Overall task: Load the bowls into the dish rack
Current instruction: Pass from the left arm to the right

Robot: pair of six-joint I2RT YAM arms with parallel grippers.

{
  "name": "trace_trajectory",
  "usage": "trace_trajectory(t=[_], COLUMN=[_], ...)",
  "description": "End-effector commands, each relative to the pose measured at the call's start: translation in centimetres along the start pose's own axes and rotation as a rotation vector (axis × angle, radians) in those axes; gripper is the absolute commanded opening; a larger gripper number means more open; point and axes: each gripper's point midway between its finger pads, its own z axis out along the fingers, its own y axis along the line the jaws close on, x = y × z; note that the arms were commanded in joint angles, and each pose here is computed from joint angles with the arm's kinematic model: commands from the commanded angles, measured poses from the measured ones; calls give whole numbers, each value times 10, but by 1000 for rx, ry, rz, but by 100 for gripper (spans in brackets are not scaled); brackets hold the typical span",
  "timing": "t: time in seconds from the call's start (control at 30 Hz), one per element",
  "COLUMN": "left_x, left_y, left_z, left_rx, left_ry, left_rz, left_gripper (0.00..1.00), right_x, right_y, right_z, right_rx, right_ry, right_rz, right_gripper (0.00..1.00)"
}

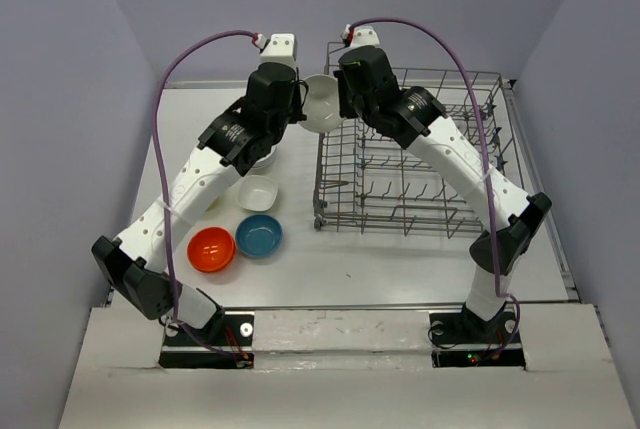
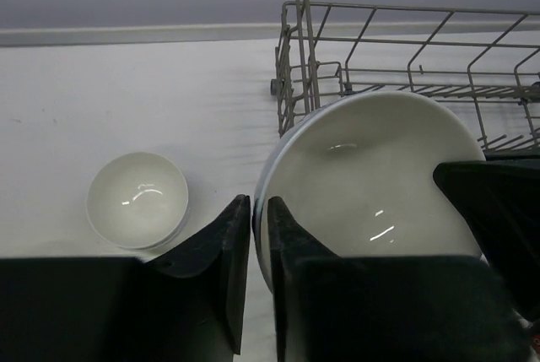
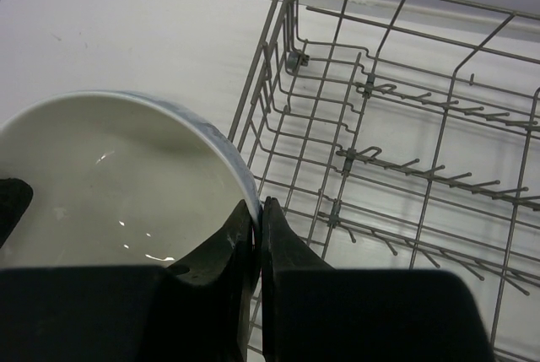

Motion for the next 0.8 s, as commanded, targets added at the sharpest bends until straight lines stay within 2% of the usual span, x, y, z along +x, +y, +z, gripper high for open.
trace_trajectory(t=[0.0, 0.27, 0.47, 0.57, 0.6, 0.67, 0.77], left_x=[-59, -60, -69, -80, -92, -87, -81], left_y=[-4, -5, 8, 24, 30, 36, 48], left_z=[-28, -27, -40, -61, -78, -86, -107], left_rx=[46, 47, 4, -18, -5, -7, 8], left_ry=[-174, -181, -223, -280, -332, -344, -364], left_rz=[-95, -100, -130, -166, -191, -195, -216], left_gripper=[36, 53, 61, 65, 66, 67, 68], right_x=[-21, -23, -33, -38, -44, -39, -33], right_y=[2, -4, -26, -56, -71, -89, -139], right_z=[-10, -14, -27, -46, -60, -67, -90], right_rx=[-2, 18, 102, 218, 273, 357, 625], right_ry=[-60, -70, -110, -147, -176, -175, -193], right_rz=[18, 14, 6, 8, 15, -10, -65], right_gripper=[1, 1, 1, 1, 1, 1, 1])
